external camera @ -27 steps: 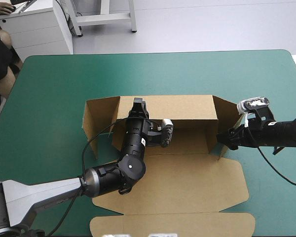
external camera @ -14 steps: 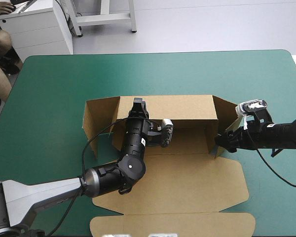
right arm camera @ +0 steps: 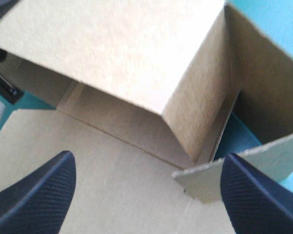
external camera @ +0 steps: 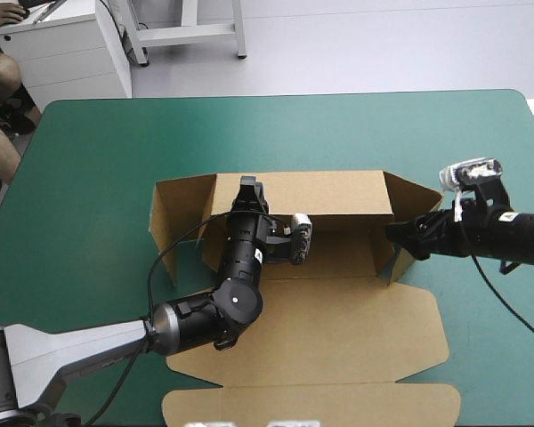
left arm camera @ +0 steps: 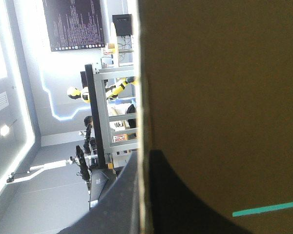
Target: Fold the box
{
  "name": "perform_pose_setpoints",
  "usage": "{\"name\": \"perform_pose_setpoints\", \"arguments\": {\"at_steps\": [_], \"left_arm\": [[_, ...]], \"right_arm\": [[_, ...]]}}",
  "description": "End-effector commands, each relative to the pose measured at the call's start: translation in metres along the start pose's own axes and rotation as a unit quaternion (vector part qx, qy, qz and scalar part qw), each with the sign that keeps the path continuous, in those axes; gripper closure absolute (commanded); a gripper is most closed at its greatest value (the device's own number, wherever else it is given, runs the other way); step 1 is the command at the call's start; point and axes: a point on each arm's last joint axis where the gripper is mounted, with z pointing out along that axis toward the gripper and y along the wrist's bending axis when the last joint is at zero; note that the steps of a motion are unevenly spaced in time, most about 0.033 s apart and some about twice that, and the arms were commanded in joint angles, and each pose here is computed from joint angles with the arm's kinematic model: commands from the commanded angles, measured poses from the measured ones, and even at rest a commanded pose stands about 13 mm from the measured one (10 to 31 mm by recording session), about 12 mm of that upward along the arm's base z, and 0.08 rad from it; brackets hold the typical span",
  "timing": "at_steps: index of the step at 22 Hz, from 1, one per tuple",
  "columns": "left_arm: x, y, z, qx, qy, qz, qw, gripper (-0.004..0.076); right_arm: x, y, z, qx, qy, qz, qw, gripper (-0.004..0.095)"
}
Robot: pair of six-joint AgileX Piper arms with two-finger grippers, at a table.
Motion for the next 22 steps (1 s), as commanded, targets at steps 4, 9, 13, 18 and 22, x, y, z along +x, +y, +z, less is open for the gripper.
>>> {"name": "perform_pose_setpoints", "arguments": {"at_steps": [4,9,13,18,22], "left_arm": [[0.003,0.026,-0.009,-0.057,-0.003,-0.011,0.998,0.0734],[0.003,0.027,-0.009,-0.057,-0.002,-0.011,0.998,0.0734],[0.003,0.027,-0.009,-0.057,-0.002,-0.011,0.998,0.0734],[0.003,0.027,-0.009,-0.058,-0.001,-0.011,0.998,0.0734],[0.003,0.027,-0.009,-0.058,-0.001,-0.011,0.998,0.0734]], "right_arm": [[-0.073,0.003,-0.046,0.088,-0.129,0.007,0.988,0.0167],[-0.112,-0.035,-0.033,0.16,-0.105,0.05,0.98,0.0167],[-0.123,-0.07,0.008,0.146,-0.051,0.091,0.984,0.0167],[-0.108,-0.105,0.053,0.138,0.045,0.122,0.982,0.0167],[-0.096,-0.112,0.068,0.123,0.096,0.131,0.979,0.0167]]}}
